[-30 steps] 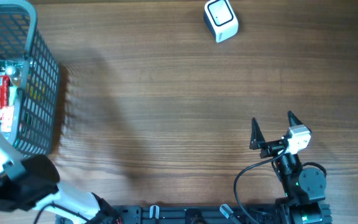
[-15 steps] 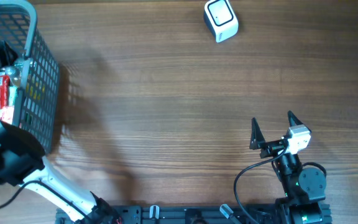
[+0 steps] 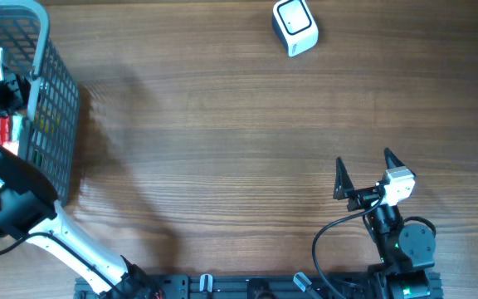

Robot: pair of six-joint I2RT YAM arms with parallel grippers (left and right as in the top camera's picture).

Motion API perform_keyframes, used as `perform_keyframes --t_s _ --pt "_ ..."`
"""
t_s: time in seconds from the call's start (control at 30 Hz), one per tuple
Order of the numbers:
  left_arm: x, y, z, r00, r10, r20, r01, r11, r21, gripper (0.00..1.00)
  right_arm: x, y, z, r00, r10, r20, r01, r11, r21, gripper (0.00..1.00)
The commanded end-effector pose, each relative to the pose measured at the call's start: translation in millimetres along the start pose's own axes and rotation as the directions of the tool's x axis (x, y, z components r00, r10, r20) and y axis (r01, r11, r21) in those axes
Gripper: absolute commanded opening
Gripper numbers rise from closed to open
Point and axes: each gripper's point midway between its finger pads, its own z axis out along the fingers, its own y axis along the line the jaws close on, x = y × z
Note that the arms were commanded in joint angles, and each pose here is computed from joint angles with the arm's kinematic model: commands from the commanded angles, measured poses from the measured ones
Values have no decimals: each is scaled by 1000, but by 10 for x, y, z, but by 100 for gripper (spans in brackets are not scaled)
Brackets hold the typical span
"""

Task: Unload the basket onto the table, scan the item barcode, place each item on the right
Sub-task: 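Reach the left gripper into the basket and grasp the yellow oil bottle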

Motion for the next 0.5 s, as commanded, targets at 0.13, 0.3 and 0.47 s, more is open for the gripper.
perform_keyframes --t_s 0.13,0.3,0.47 --pt "18 -71 83 1000 16 -11 -15 999 28 40 -16 4 -3 1000 -13 8 13 1000 -3 100" --pt "-47 -69 -12 999 25 22 -25 1000 14 33 -16 4 -3 1000 -12 8 12 1000 -3 100" --pt "-197 -94 -290 994 38 107 -36 999 -16 22 -16 4 -3 1000 -12 8 12 1000 -3 100"
